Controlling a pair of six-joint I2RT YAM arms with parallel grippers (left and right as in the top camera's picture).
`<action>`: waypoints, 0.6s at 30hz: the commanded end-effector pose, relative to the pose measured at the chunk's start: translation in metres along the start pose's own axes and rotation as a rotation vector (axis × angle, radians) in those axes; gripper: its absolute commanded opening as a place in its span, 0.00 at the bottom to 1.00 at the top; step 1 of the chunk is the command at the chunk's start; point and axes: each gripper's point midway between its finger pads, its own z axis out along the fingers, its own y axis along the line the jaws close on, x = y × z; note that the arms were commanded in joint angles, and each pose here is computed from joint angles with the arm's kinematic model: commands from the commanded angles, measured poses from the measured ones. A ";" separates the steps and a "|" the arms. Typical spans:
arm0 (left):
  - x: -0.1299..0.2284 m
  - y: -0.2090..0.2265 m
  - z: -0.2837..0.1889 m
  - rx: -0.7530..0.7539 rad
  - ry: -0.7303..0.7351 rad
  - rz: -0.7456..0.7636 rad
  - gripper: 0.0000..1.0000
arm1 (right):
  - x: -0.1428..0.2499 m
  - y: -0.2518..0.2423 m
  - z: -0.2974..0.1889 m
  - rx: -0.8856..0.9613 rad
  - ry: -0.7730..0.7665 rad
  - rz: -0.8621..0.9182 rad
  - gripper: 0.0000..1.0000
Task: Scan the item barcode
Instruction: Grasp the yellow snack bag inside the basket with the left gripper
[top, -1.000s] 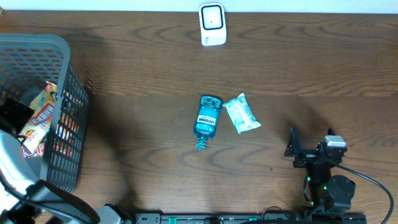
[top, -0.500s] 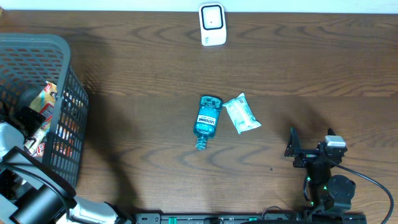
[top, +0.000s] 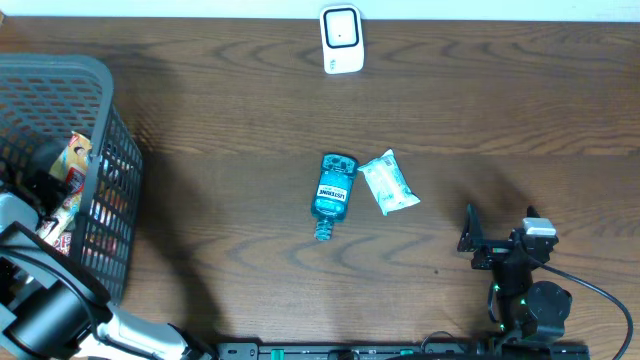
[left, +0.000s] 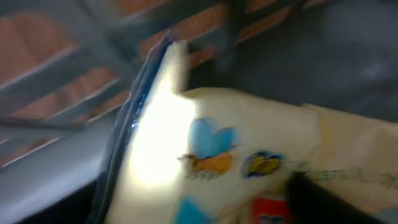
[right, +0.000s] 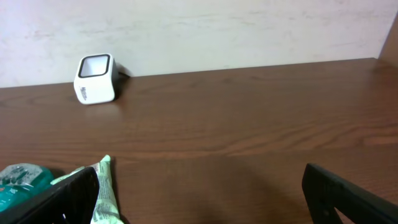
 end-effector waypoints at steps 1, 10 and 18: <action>0.031 0.003 0.021 0.011 0.099 0.016 0.51 | 0.001 0.000 0.000 0.003 -0.001 -0.014 0.99; -0.021 -0.027 -0.046 0.157 -0.082 0.016 0.07 | 0.001 0.000 0.000 0.003 -0.001 -0.014 0.99; -0.073 -0.039 -0.184 0.267 -0.403 -0.130 0.07 | 0.001 0.000 0.000 0.003 -0.001 -0.014 0.99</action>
